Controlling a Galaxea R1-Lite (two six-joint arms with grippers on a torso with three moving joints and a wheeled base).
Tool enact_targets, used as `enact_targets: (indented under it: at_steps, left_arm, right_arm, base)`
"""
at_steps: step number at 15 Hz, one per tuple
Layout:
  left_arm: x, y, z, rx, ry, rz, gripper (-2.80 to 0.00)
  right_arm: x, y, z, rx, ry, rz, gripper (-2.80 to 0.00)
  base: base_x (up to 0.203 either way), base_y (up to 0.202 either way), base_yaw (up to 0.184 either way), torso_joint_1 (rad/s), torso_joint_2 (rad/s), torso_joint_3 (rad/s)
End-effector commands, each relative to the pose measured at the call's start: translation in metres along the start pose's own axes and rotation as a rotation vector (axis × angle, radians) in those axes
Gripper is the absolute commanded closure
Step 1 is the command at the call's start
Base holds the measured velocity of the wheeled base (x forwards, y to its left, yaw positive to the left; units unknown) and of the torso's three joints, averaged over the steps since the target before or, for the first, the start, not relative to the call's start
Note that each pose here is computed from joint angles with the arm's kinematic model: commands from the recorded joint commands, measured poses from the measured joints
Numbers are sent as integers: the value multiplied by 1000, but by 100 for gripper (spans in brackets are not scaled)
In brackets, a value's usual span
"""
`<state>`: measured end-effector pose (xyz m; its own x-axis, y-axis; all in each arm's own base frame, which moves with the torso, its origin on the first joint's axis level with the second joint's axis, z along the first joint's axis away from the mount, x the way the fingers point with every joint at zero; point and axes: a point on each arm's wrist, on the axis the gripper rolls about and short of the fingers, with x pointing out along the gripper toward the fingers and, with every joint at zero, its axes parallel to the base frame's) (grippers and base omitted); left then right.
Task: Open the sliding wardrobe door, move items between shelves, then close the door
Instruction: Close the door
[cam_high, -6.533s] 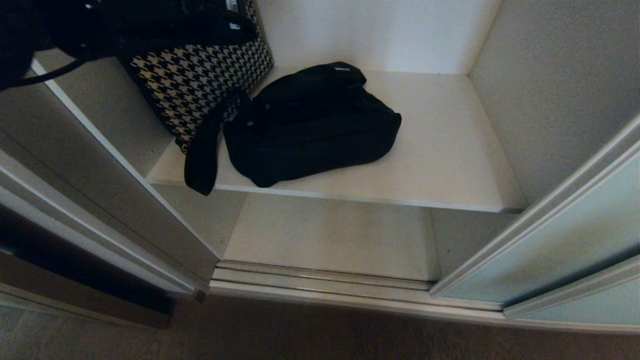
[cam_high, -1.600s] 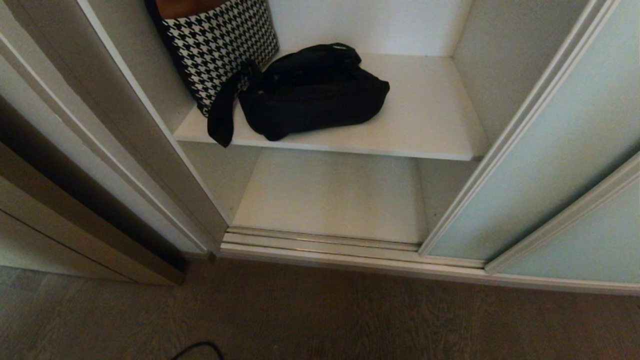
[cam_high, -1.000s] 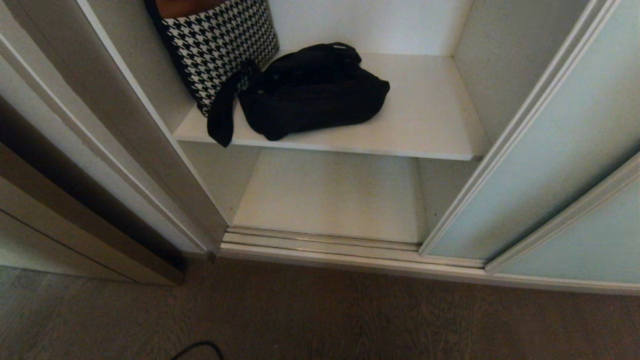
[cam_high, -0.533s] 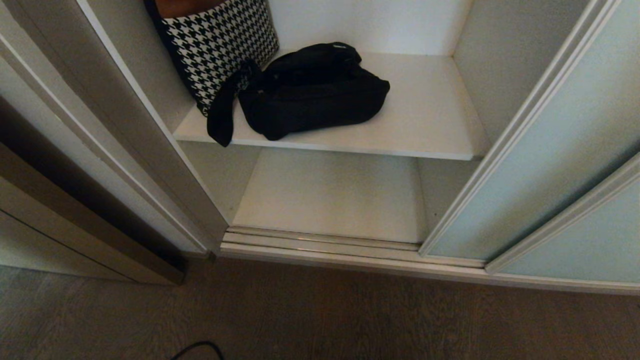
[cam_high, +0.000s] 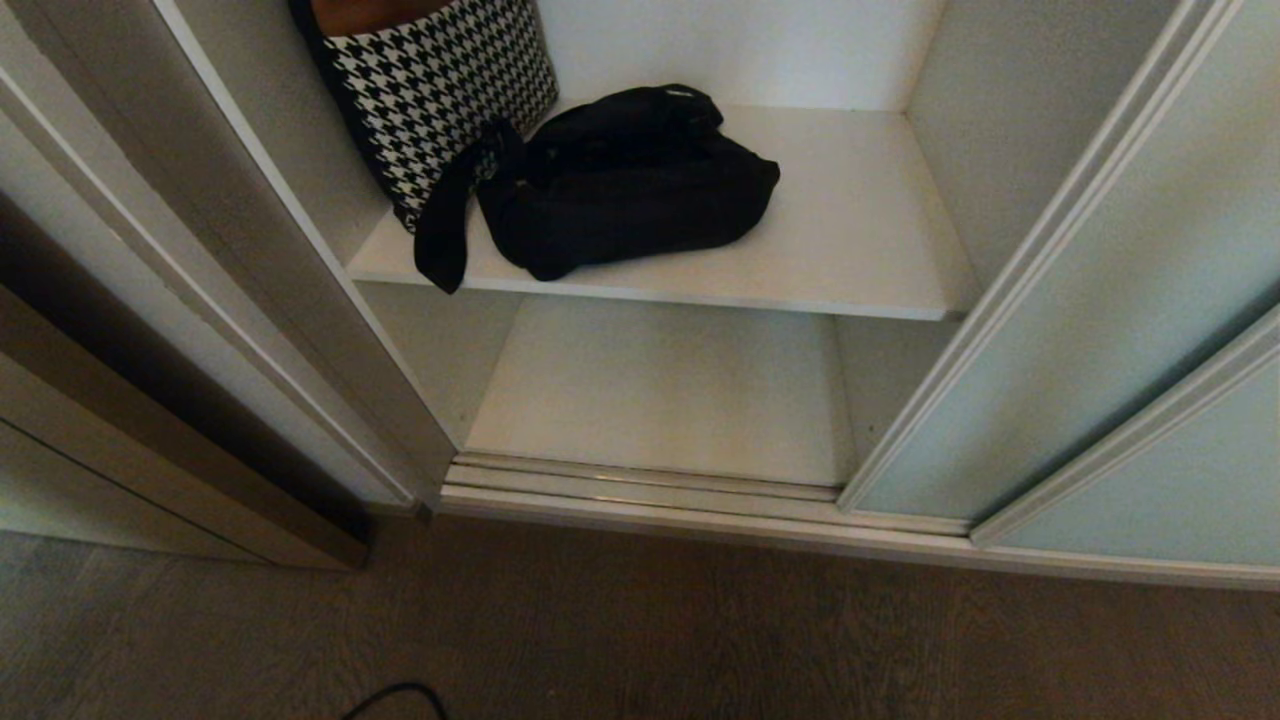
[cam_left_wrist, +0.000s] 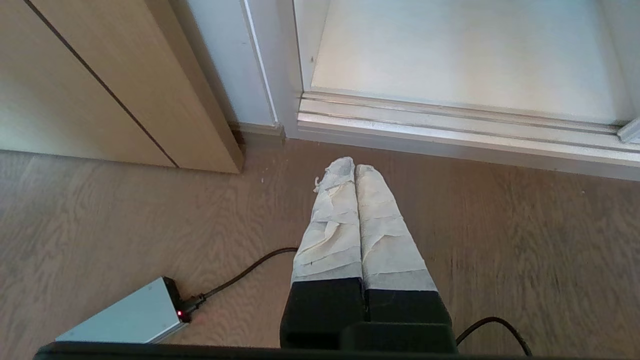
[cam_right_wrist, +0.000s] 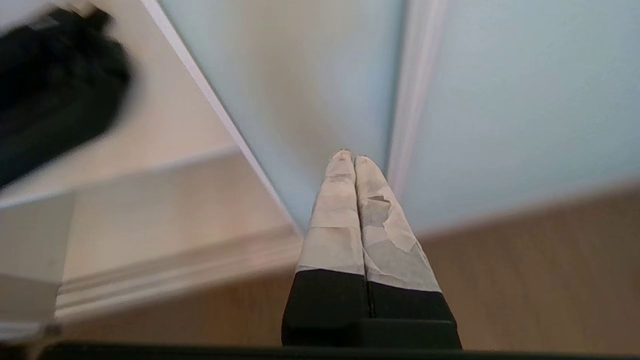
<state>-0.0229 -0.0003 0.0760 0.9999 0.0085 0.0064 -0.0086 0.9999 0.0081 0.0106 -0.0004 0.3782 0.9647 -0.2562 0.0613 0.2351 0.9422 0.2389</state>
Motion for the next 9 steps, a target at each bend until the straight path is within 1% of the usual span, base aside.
enact_targets:
  at_steps: [1, 3, 6, 8, 9]
  left_arm:
    - [0, 0, 0, 0, 2, 1, 0]
    - [0, 0, 0, 0, 2, 1, 0]
    - [0, 0, 0, 0, 2, 1, 0]
    - [0, 0, 0, 0, 2, 1, 0]
    - [0, 0, 0, 0, 2, -1, 0]
  right_arm:
    - [18, -4, 2, -29, -40, -1, 0]
    - [31, -11, 3, -52, -64, -43, 0]
    - [59, -29, 4, -67, -98, -97, 0]
    - [71, -36, 5, -75, -128, -106, 0]
    - [75, -38, 6, -58, -149, -98, 0]
  base:
    - [0, 0, 0, 0, 0, 0]
    - [0, 0, 0, 0, 0, 0]
    - [0, 0, 0, 0, 0, 0]
    - [0, 0, 0, 0, 0, 0]
    - [0, 0, 0, 0, 0, 0]
